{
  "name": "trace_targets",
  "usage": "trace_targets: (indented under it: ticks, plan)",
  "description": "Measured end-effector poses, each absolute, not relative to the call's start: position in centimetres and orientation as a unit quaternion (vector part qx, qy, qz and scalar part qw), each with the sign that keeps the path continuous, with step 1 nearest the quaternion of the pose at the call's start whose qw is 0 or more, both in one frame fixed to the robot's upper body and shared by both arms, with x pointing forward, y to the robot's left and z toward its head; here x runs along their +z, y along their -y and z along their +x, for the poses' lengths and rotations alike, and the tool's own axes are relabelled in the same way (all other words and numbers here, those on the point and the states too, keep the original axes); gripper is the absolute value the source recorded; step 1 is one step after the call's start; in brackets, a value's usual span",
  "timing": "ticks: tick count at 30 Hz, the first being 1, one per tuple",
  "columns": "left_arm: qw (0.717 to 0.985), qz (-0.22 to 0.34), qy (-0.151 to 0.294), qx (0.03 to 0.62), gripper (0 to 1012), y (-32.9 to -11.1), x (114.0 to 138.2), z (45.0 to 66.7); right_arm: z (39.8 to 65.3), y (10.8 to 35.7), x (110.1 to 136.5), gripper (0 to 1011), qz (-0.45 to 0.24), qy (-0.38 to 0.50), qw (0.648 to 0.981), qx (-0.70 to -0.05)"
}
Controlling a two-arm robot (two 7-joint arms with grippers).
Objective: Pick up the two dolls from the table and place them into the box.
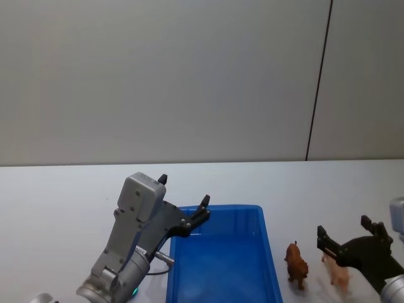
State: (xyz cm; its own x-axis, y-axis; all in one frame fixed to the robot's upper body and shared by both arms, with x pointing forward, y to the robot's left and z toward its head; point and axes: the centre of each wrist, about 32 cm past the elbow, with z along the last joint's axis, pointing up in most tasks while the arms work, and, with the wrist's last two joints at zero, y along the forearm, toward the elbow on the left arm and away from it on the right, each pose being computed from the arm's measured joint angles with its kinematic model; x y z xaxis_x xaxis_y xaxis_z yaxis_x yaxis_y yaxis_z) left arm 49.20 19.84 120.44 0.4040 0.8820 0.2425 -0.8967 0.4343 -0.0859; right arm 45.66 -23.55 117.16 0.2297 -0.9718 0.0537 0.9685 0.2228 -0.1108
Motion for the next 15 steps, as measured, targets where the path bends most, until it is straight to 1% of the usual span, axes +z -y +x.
trace_targets:
  ticks: [15]
  plan:
    - [0.837, 0.029, 0.126, 0.531, 1001, -19.8, 120.4, 49.2, 45.6, 22.6, 115.1, 1001, -0.106, -0.052, 0.763, -0.636]
